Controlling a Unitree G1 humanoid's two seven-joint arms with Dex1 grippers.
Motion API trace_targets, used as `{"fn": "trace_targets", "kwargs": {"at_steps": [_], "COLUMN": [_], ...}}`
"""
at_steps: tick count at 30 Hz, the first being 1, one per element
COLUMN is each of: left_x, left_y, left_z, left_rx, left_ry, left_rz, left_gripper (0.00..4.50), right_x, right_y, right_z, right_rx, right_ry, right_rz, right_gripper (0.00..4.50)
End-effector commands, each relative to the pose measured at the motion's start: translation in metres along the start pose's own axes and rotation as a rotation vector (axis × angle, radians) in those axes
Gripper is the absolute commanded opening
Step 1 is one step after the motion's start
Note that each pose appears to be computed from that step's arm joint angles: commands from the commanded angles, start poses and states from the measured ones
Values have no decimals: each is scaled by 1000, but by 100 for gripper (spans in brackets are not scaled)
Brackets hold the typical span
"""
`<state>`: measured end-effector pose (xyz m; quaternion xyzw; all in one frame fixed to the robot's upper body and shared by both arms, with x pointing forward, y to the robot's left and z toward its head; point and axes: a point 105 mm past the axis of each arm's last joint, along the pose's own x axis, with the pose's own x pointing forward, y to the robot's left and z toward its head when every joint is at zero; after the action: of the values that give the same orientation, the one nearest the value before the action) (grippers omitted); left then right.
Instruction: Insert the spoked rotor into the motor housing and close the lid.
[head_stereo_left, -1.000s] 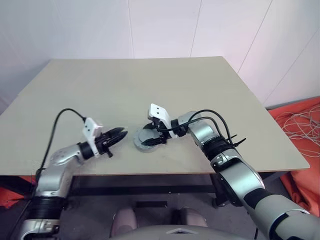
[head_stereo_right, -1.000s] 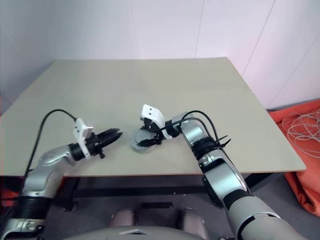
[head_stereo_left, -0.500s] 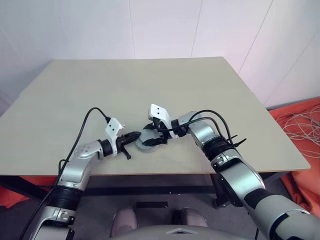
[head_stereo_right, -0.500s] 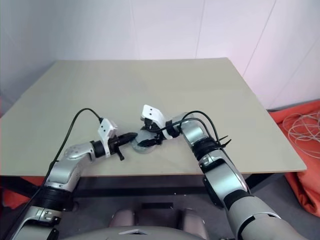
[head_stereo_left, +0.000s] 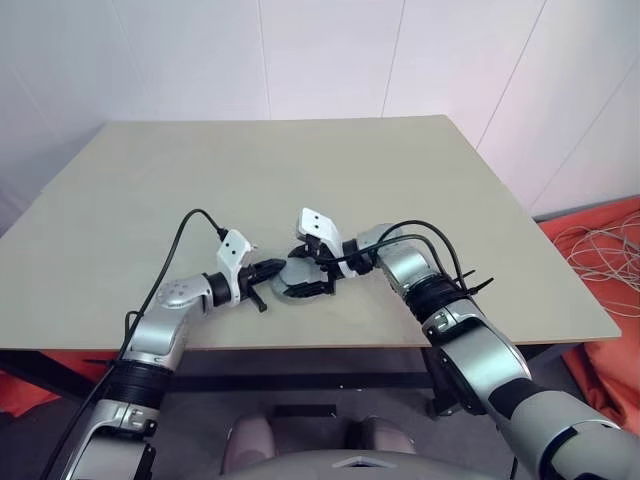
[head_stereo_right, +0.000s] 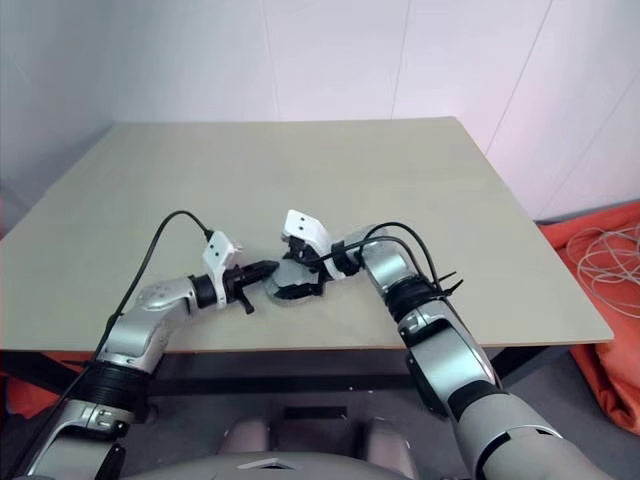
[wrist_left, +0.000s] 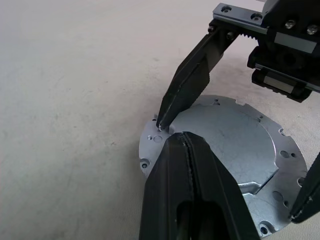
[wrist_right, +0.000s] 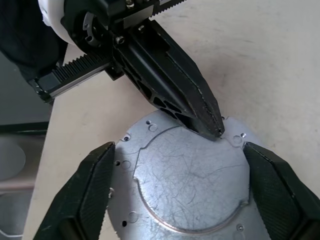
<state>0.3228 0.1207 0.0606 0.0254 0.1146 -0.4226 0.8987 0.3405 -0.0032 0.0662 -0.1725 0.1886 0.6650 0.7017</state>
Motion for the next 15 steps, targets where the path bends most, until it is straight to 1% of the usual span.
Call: {"fn": "trace_targets", "kwargs": {"at_steps": [1, 6, 8, 12, 13, 15], "left_x": [3, 4, 4, 3, 3, 3], "left_y": [-2, -5, -6, -7, -7, -8], "left_z": [-5, -4, -3, -2, -2, -2], "left_rx": [-3, -2, 0, 4, 4, 6], "left_ry": [31, 23, 21, 21, 20, 21], "left_rz": [-10, -21, -23, -30, -33, -36], "left_gripper": [0, 0, 0, 0, 0, 0], "right_x": [-5, -23, -34, -61, -66, -75], "right_y": [2, -6, -9, -14, -15, -24], "right_z": [0, 24, 32, 37, 35, 25], "right_rx": [17, -3, 27, 273, 324, 442], "right_ry": [0, -87, -139, -275, -304, -347], "right_rz": [11, -37, -54, -79, -91, -182], "right_gripper": [448, 448, 448, 448, 448, 448]}}
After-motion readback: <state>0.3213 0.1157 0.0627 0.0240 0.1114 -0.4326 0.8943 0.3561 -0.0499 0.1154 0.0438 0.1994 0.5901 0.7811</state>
